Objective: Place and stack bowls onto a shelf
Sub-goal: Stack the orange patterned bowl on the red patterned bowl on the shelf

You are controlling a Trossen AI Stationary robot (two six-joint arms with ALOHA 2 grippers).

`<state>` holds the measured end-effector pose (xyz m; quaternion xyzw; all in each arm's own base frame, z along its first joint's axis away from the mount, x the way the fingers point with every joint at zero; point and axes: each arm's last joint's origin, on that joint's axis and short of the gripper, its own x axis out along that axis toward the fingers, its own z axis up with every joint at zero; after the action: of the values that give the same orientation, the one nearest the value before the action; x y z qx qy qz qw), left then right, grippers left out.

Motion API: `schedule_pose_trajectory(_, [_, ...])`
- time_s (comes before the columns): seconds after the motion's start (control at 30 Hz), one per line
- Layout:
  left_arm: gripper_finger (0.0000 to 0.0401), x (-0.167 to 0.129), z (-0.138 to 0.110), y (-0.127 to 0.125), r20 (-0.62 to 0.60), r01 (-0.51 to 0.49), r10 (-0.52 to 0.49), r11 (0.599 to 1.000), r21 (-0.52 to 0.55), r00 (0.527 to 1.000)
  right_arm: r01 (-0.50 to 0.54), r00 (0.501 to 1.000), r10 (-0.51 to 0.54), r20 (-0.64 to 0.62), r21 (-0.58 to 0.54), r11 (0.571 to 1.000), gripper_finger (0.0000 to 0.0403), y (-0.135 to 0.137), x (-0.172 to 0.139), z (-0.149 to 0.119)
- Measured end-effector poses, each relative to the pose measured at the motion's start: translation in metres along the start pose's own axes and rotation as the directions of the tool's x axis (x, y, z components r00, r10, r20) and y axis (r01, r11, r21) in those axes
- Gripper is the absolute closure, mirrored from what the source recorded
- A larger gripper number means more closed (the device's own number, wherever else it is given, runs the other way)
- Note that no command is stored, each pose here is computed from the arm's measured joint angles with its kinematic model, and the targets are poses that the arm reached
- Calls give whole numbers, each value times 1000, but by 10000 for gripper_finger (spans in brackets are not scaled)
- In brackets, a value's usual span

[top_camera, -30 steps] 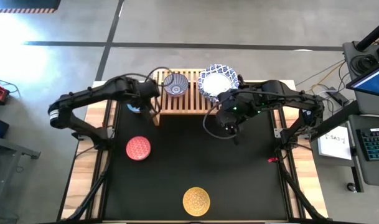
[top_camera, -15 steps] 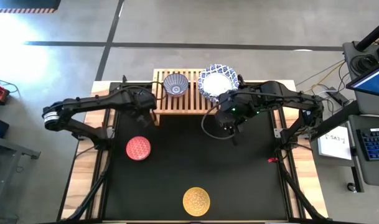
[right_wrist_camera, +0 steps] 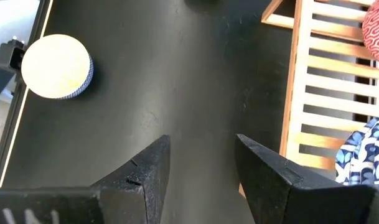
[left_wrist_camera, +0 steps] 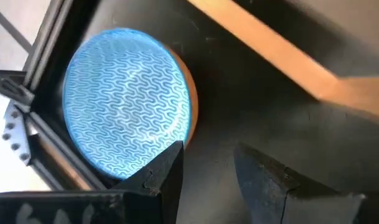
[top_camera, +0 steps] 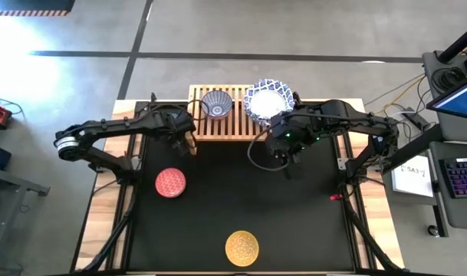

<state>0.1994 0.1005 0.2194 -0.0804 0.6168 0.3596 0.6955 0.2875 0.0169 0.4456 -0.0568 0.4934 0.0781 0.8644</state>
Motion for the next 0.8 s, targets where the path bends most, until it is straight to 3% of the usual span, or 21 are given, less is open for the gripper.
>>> schedule_pose_trajectory(0.27, [275, 21, -9, -4, 66, -16, 16, 1000, -10, 998, -2, 1000, 2, -12, -10, 1000, 236, 0, 0, -1])
schedule_pose_trajectory(0.43, [275, 12, -11, 0, 134, 4, -1, 1000, -24, 991, -2, 1000, 2, -12, -10, 1000, 236, 0, 0, -1])
schedule_pose_trajectory(0.57, [275, -2, -8, 3, 199, 77, -70, 997, -26, 978, -2, 1000, 1, -11, -13, 1000, 236, 0, 0, -1])
schedule_pose_trajectory(0.8, [275, -5, 8, -2, 312, 140, -128, 990, -18, 942, -2, 1000, 1, -11, -23, 1000, 236, 0, 0, -1])
